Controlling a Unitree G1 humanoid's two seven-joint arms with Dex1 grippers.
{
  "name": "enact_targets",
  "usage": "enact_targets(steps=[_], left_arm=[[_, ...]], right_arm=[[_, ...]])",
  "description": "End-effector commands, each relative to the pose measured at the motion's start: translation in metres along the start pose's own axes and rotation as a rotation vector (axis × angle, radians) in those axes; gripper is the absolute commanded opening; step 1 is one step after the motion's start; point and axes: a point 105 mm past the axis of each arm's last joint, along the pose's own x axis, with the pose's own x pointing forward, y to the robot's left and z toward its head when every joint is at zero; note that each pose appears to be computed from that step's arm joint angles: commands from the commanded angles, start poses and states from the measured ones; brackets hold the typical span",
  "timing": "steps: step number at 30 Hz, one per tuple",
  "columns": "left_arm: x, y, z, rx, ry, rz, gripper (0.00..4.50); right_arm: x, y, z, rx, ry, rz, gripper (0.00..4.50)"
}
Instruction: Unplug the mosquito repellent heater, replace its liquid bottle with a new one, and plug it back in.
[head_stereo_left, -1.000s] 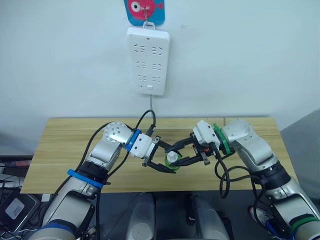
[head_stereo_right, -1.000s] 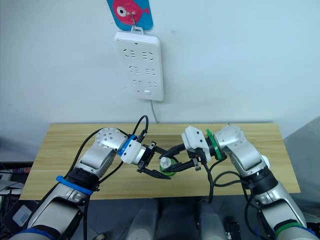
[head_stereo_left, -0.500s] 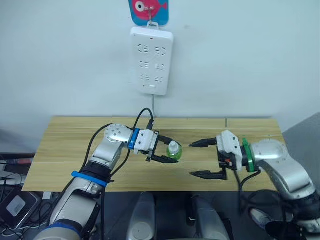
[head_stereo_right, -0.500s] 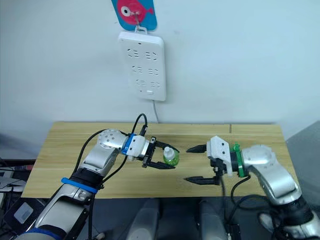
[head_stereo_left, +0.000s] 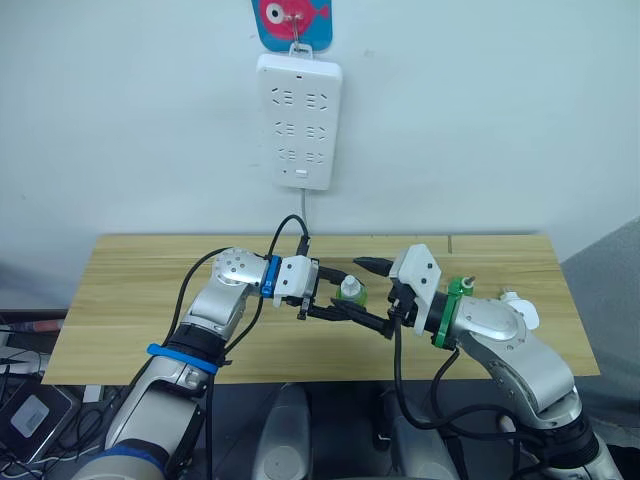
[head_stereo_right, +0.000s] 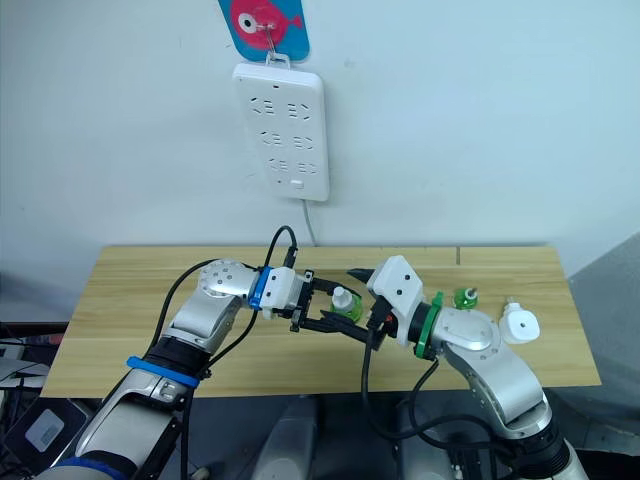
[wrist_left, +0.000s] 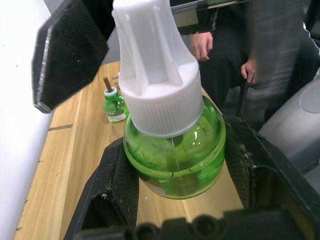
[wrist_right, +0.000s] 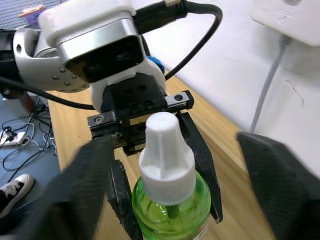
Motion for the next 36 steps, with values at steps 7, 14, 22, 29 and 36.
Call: enact_targets(steps=[7,14,22,29,36], left_arm=[[0.003,0.002,0.009,0.034,-0.021,-0.004,2.24],[0.002,-0.001,0.008,0.038,-0.018,-0.015,2.24],[-0.002,-0.025,0.008,0.048,-0.004,-0.140,2.24],[-0.010,-0.038,0.008,0.036,0.024,-0.172,2.24],[-0.007,-0.029,0.007,0.037,0.020,-0.132,2.24]], right_arm=[[-0.002,0.008,0.011,-0.036,-0.019,0.054,1.06],[-0.001,0.013,0.020,-0.054,-0.050,0.209,1.06],[-0.002,-0.002,0.016,-0.204,-0.019,0.671,1.06],[0.008,-0.011,0.015,-0.264,-0.007,0.802,1.06],[-0.018,-0.030,0.009,-0.248,0.040,0.723,3.38]])
